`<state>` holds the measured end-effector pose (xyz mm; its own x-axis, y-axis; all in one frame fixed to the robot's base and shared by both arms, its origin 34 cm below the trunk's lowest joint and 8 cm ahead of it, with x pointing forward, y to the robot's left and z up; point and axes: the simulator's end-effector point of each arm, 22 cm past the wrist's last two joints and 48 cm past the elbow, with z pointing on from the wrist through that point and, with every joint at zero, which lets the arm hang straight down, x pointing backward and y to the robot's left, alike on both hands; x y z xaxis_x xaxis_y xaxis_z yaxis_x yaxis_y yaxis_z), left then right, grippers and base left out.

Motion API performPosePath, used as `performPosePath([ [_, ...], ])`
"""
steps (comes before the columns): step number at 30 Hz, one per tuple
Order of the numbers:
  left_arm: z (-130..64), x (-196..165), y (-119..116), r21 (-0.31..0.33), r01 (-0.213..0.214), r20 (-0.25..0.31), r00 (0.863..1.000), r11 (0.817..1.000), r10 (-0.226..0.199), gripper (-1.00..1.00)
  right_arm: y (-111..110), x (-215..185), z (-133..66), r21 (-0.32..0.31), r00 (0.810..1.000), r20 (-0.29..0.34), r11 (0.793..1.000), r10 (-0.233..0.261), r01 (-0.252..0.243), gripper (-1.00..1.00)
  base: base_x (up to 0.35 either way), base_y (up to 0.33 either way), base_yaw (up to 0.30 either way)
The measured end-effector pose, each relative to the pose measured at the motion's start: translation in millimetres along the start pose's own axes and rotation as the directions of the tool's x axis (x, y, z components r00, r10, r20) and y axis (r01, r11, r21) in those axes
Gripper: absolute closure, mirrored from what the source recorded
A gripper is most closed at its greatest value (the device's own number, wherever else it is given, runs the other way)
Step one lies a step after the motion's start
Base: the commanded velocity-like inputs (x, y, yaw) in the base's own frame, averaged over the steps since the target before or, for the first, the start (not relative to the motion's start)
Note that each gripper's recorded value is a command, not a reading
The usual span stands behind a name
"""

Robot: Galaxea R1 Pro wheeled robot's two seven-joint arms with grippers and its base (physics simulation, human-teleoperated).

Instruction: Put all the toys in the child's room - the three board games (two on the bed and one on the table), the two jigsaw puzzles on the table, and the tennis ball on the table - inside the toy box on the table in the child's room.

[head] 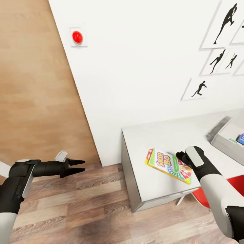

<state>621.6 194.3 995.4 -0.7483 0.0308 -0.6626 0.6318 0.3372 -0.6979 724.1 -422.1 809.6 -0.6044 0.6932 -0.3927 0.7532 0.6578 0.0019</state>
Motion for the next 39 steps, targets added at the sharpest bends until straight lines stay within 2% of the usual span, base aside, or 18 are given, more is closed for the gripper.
performPosePath([
  [20,0.3,0.0,-0.2,0.001,0.000,0.000,1.000,1.000,0.000,-1.00,0.4,0.3,0.1,0.000,1.000,0.000,1.000,-0.003,0.003,-1.00,-0.065,0.118,0.000],
  [39,0.3,0.1,-0.4,0.001,0.000,0.000,1.000,1.000,0.000,-1.00,1.0,0.6,-0.4,0.000,1.000,0.001,1.000,-0.005,0.005,-1.00,-0.047,0.222,0.000],
])
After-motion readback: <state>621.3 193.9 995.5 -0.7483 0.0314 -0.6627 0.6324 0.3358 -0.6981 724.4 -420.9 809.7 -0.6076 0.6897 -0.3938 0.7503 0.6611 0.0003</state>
